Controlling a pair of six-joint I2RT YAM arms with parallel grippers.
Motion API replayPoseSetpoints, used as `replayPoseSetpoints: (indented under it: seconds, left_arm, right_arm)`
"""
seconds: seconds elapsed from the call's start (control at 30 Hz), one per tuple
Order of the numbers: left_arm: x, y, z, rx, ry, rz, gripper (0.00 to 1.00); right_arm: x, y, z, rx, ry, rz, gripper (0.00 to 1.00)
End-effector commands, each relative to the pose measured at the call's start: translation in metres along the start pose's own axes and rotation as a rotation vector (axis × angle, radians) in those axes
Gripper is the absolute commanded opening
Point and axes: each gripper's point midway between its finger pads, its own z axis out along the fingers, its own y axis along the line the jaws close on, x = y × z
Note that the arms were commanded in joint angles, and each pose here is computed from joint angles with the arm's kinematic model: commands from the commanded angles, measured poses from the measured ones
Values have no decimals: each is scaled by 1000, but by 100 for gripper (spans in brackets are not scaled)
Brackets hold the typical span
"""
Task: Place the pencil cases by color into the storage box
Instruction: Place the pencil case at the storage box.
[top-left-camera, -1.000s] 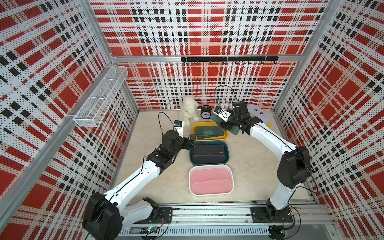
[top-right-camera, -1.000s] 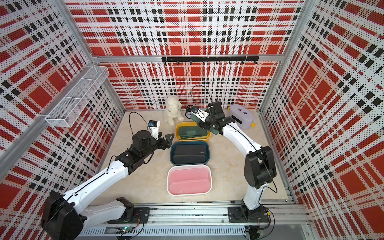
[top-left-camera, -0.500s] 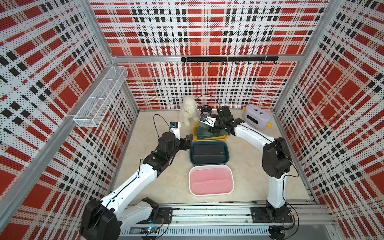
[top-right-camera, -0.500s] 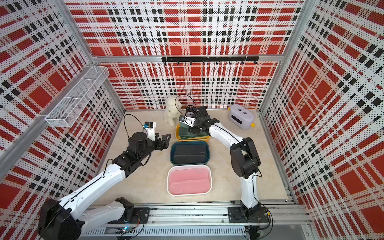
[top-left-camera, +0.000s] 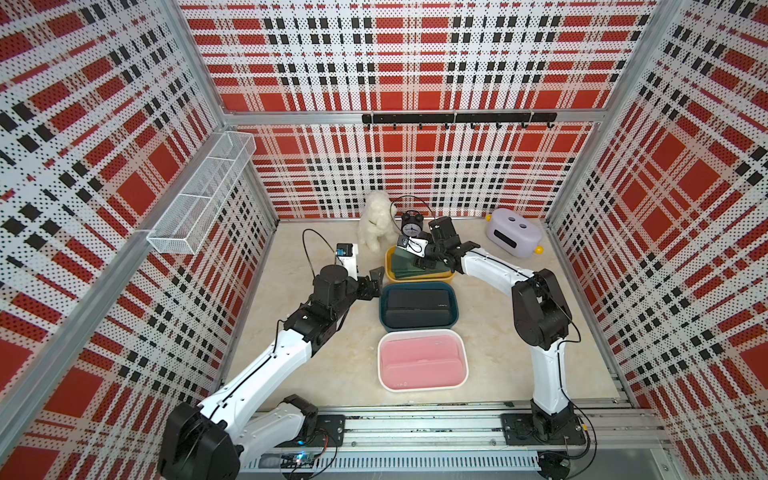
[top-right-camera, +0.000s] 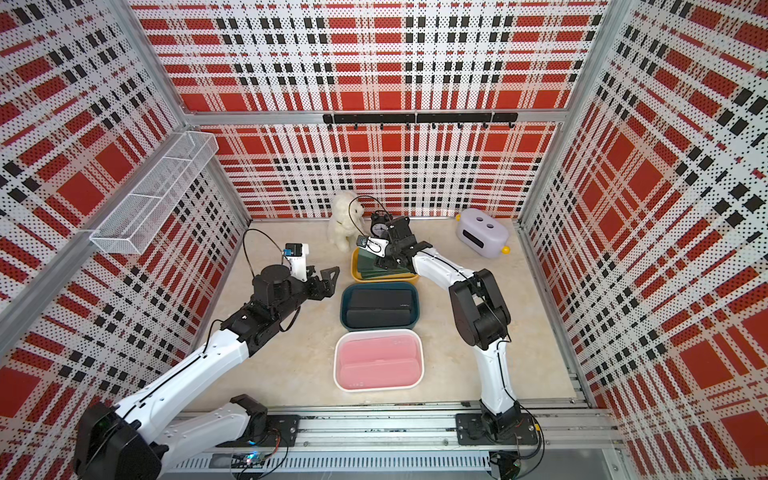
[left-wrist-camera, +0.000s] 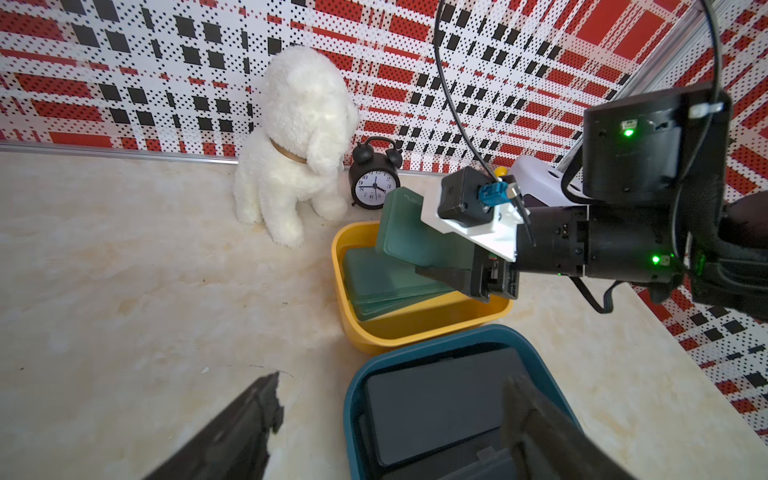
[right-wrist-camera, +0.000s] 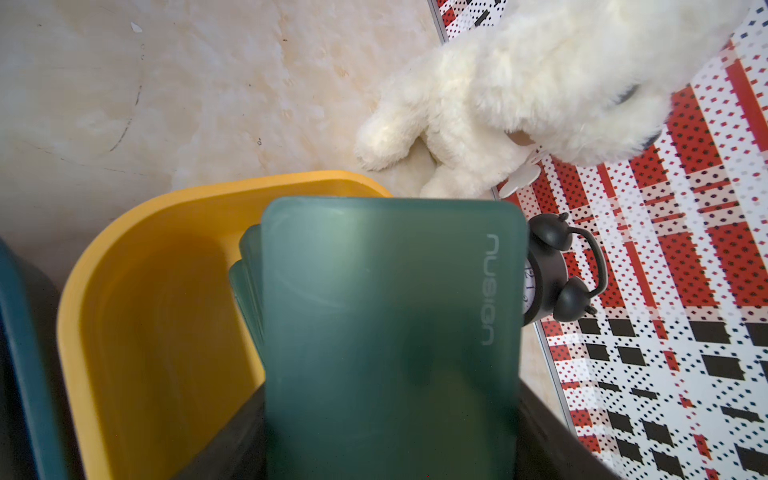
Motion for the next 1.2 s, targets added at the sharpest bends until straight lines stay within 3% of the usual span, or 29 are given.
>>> replayPoseSetpoints:
  seconds: [0.0, 0.6, 1.17]
  left_arm:
    - [-7, 3, -3, -4, -31, -13, 88]
    - [-4, 7, -3, -11, -25, -17, 87]
    - [-5, 9, -2, -12, -22, -17, 88]
  right_arm:
    - [-8, 1, 8, 17, -32, 0, 50]
    - [11, 22, 22, -24, 15, 26, 52]
    - [13, 26, 25, -37, 36, 39, 75]
